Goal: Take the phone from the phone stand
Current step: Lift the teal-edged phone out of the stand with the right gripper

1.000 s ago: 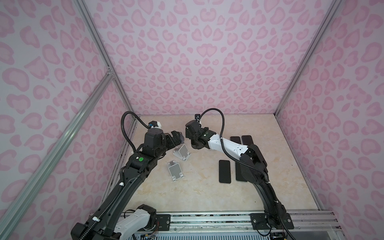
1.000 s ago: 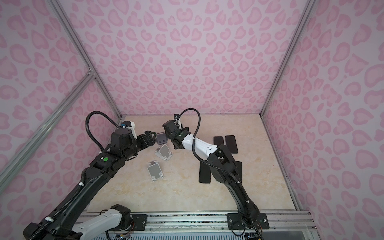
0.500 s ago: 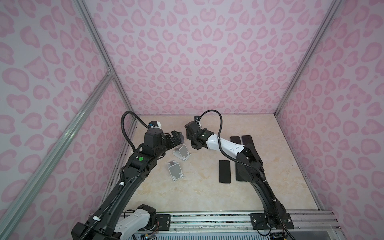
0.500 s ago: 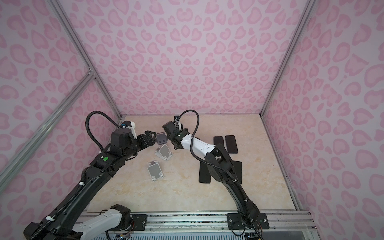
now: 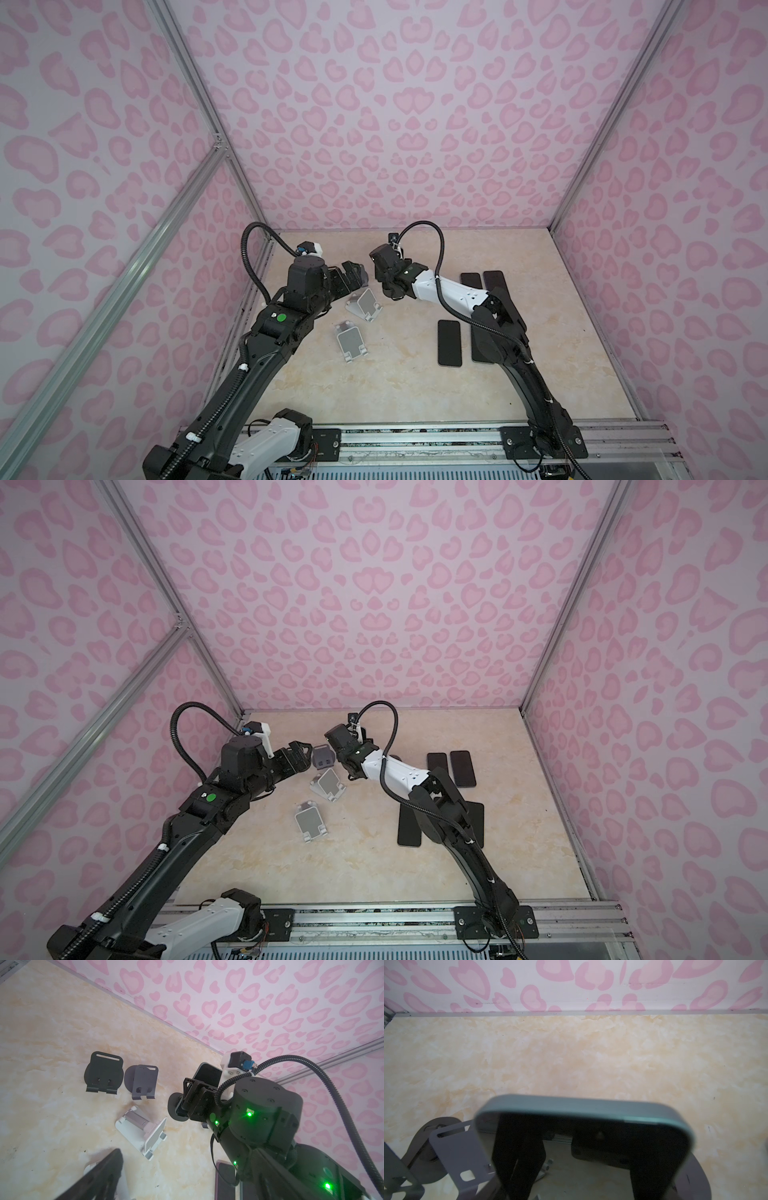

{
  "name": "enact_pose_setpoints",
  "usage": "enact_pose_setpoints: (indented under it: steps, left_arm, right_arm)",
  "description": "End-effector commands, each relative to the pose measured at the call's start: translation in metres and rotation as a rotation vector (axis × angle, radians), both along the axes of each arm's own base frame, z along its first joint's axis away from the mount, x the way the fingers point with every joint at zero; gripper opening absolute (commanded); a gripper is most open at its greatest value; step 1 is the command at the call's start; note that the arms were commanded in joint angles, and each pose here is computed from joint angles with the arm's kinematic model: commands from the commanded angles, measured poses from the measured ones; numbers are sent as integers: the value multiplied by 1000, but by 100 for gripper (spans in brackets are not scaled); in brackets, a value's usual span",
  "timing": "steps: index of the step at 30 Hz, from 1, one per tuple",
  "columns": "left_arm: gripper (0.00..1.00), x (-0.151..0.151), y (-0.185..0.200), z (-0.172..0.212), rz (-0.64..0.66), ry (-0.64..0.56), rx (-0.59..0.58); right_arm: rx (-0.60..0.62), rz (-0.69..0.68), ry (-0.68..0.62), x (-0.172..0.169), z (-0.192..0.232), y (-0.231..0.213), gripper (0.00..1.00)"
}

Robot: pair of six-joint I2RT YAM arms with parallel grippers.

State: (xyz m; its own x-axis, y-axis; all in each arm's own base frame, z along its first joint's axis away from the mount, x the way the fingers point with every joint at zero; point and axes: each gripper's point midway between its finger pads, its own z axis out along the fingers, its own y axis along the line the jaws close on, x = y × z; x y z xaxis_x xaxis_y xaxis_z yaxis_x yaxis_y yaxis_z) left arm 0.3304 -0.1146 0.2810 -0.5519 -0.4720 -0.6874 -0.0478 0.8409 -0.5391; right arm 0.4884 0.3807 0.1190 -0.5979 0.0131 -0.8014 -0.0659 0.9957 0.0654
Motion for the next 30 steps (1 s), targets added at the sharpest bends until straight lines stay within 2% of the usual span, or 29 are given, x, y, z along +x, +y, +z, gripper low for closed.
enact_pose_setpoints:
  steps: [1, 14, 23, 30]
  left_arm:
    - [99, 4, -2, 8, -3, -33, -18]
    - [99, 3, -6, 10, -26, -43, -37]
    - [99, 2, -9, 10, -37, -41, -46]
    - [99, 2, -11, 9, -46, -39, -56]
  right_arm:
    - [-1, 17, -25, -2, 10, 2, 70]
    - [49, 52, -76, -23, 49, -5, 68]
    - [50, 42, -124, -56, 77, -33, 66]
    - [51, 34, -120, -91, 80, -58, 66]
